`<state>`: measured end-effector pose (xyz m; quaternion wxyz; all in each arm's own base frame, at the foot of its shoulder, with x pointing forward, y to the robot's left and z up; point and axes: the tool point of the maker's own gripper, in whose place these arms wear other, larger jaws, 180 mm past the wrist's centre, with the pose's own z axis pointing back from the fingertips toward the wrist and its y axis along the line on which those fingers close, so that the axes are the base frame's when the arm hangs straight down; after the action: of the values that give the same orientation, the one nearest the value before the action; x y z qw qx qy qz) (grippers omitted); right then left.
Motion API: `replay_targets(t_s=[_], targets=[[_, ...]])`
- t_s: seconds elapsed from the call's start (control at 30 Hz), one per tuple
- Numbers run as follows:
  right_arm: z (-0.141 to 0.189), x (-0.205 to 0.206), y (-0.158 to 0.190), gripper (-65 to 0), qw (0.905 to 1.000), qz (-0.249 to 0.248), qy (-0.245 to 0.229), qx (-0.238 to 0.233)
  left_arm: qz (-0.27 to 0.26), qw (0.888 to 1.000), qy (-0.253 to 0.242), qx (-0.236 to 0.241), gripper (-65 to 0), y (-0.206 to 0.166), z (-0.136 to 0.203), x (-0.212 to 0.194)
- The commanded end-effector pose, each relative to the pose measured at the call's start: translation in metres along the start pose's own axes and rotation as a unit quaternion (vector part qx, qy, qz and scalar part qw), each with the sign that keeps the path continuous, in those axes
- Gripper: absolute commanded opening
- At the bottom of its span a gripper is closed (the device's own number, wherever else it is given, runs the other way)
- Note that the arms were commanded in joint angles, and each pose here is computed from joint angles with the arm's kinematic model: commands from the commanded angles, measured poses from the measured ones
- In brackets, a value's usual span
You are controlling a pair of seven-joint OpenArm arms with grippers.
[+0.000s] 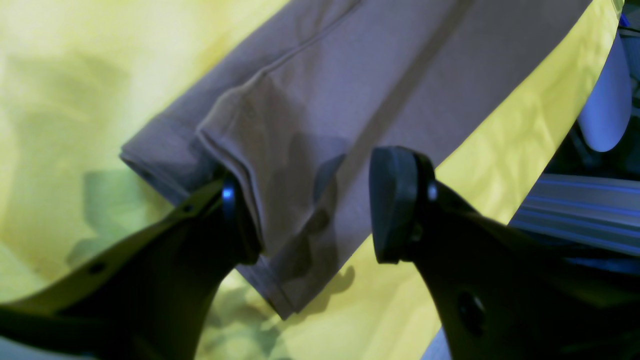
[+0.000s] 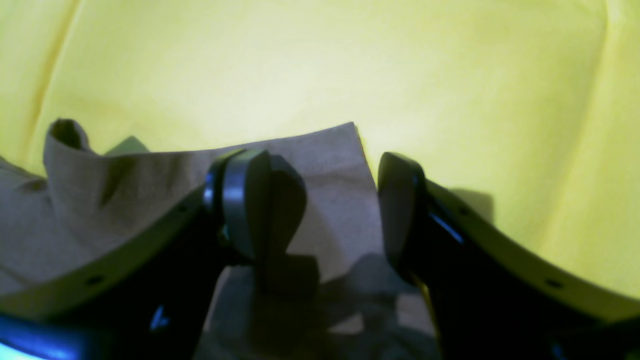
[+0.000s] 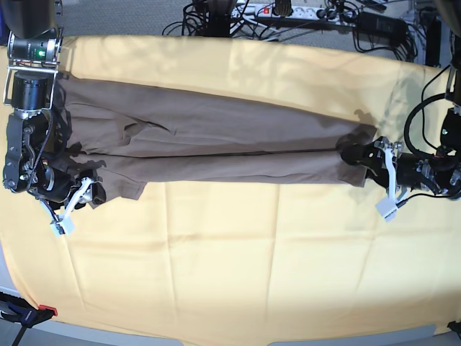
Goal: Fold the T-shirt properly
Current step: 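Lower the folded edge and open both grippers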
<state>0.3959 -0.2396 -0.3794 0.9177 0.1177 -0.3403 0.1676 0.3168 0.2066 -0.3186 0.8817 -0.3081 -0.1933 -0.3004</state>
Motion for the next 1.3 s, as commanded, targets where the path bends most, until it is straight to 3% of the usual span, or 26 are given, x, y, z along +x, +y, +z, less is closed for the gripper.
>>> replay_targets(t_s=[0.0,0.23,0.53,0.67,0.8,0.9,0.97,1.1,1.27], targets=[[0.009,0.012,-0.016,-28.6,0.9996,0.007,-0.003,-0.028,-0.013,1.000,-0.020,0.007,-30.7,0.002,0.014,0.015],[0.011,0.007,-0.029,-28.6,0.9981,0.000,0.011,-0.061,-0.013,1.000,-0.020,0.007,-30.7,0.002,0.013,0.015],[0.013,0.007,-0.043,-28.6,0.9939,-0.045,0.010,-0.100,-0.013,1.000,-0.020,0.007,-30.7,0.002,0.014,0.015],[0.010,0.006,-0.020,-28.6,0.9976,-0.058,0.014,-0.036,-0.013,1.000,-0.021,0.007,-30.7,0.001,0.013,0.015],[0.010,0.016,0.006,-28.8,0.9981,-0.047,-0.011,0.038,-0.013,1.000,-0.020,0.007,-30.7,0.002,0.013,0.015],[0.011,0.022,0.015,-29.6,0.9972,-0.033,-0.024,0.063,-0.013,1.000,-0.020,0.007,-30.7,0.002,0.014,0.015],[0.012,0.024,0.018,-36.2,0.9965,-0.032,-0.030,0.070,-0.013,1.000,-0.021,0.007,-30.7,0.001,0.013,0.015],[0.012,0.025,0.018,-65.0,0.9965,-0.032,-0.031,0.071,-0.013,1.000,-0.021,0.007,-30.7,0.001,0.013,0.015],[0.014,0.030,0.021,-65.0,0.9955,-0.034,-0.042,0.078,-0.013,0.999,-0.030,0.007,-30.7,0.002,0.014,0.019]])
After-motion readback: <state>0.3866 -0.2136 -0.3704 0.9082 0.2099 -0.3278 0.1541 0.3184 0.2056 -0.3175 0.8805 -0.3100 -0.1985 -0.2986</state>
